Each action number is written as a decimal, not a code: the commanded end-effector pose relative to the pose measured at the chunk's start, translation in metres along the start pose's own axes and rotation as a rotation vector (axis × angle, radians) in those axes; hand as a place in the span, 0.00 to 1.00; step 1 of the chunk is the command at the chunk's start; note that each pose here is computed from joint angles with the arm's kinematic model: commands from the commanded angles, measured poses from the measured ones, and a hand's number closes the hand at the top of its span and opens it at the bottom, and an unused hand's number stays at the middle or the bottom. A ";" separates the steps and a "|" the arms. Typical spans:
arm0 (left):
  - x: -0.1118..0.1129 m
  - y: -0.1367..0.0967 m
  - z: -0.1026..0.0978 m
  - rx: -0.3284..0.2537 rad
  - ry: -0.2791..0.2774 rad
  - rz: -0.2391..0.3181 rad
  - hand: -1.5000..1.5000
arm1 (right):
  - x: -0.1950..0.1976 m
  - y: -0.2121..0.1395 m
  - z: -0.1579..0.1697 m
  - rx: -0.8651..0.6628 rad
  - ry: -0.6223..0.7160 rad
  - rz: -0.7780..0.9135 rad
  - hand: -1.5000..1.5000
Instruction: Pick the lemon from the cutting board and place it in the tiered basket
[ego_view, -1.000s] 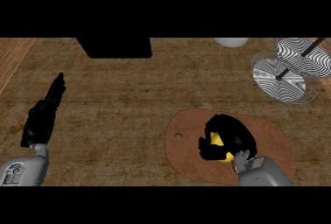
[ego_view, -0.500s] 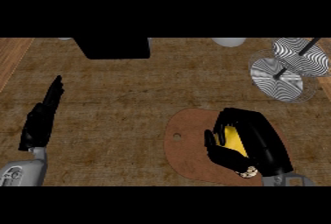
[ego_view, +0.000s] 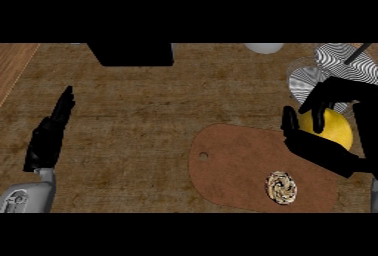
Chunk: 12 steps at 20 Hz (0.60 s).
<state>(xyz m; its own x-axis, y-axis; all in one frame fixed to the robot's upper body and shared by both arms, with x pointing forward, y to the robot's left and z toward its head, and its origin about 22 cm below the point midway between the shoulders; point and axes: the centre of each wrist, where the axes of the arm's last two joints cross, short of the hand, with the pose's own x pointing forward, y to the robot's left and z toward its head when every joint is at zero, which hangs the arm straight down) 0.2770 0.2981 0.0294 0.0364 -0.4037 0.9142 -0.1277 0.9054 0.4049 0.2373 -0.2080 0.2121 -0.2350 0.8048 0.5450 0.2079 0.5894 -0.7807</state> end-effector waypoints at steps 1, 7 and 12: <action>0.003 0.006 -0.006 -0.003 -0.014 -0.019 0.50 | -0.020 -0.044 -0.014 -0.034 0.005 0.088 1.00; 0.018 0.008 -0.010 0.000 0.000 -0.009 0.50 | -0.022 -0.057 -0.045 0.037 0.013 -0.051 1.00; 0.015 -0.003 -0.007 -0.033 -0.001 0.002 0.50 | -0.041 -0.060 -0.087 0.034 -0.019 0.100 1.00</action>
<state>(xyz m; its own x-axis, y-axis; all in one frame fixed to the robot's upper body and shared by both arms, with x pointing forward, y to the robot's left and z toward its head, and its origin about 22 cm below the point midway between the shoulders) 0.2807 0.2907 0.0355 0.0316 -0.4079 0.9125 -0.1193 0.9048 0.4087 0.2964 -0.2634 0.2522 -0.2280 0.8354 0.5001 0.1962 0.5425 -0.8168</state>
